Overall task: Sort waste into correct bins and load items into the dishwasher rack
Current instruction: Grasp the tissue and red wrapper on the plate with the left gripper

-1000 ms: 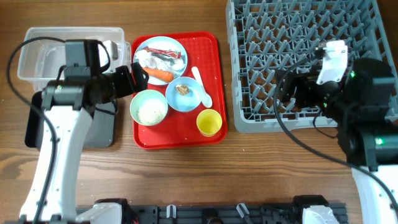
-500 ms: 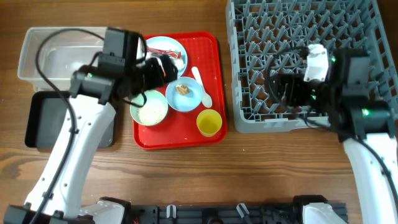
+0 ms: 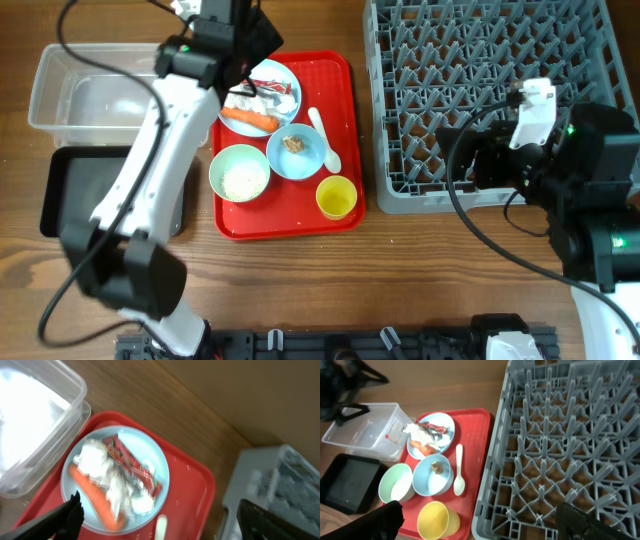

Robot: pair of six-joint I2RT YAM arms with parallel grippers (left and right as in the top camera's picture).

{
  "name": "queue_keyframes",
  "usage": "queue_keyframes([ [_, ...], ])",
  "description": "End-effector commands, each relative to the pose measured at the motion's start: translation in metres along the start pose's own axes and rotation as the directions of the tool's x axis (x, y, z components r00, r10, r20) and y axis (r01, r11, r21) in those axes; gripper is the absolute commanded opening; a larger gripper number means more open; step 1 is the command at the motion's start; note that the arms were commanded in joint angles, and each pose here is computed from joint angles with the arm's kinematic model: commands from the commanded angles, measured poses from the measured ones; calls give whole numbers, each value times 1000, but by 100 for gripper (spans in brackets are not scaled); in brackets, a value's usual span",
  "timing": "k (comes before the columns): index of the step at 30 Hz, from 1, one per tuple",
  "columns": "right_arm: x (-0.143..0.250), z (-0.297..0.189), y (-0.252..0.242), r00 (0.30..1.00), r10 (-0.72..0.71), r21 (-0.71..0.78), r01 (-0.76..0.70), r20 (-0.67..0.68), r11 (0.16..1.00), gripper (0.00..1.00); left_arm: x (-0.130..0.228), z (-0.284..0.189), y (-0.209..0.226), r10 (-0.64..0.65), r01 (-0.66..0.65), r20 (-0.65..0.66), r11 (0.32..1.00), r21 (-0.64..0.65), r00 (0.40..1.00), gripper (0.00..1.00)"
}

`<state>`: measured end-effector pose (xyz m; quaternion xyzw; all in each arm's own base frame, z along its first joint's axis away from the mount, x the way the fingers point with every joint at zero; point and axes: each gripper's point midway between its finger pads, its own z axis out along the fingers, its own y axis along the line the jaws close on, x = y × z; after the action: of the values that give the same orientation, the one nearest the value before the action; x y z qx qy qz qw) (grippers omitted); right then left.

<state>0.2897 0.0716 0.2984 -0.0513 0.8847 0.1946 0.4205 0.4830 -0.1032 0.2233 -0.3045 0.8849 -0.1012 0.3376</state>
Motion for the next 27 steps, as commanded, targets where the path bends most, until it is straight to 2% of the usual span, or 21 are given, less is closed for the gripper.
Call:
queue_keyframes([
  [1, 6, 12, -1, 998, -1, -14, 0, -58, 1000, 100, 11, 70, 16, -117, 121, 37, 986, -112, 992, 100],
  [4, 12, 26, -7, 994, 18, -8, -19, -107, 1000, 100, 22, 112, 32, -156, 163, 49, 972, -172, 986, 100],
  [8, 19, 41, -14, 987, 39, -2, -39, -156, 999, 100, 31, 137, 54, -163, 174, 62, 953, -249, 985, 99],
  [15, 26, 55, -20, 977, 58, 6, -58, -203, 998, 100, 57, 166, 76, -151, 142, -2, 937, -320, 989, 99],
  [16, 26, 55, -20, 977, 58, 5, -58, -203, 998, 100, 63, 170, 77, -146, 131, -25, 938, -321, 989, 95],
  [18, 26, 55, -20, 977, 58, 5, -58, -203, 998, 100, 69, 173, 78, -145, 125, -38, 937, -325, 989, 77],
  [20, 26, 55, -20, 977, 58, 5, -58, -204, 998, 100, 72, 175, 78, -144, 121, -49, 938, -325, 988, 63],
  [21, 26, 55, -20, 977, 58, 5, -59, -204, 998, 100, 75, 175, 80, -143, 116, -58, 936, -333, 988, 41],
  [25, 26, 55, -20, 977, 59, 6, -59, -205, 998, 100, 81, 176, 86, -139, 105, -73, 930, -353, 988, 4],
  [27, 27, 55, -20, 976, 61, 6, -61, -209, 998, 100, 82, 176, 86, -139, 104, -77, 930, -353, 987, 4],
])
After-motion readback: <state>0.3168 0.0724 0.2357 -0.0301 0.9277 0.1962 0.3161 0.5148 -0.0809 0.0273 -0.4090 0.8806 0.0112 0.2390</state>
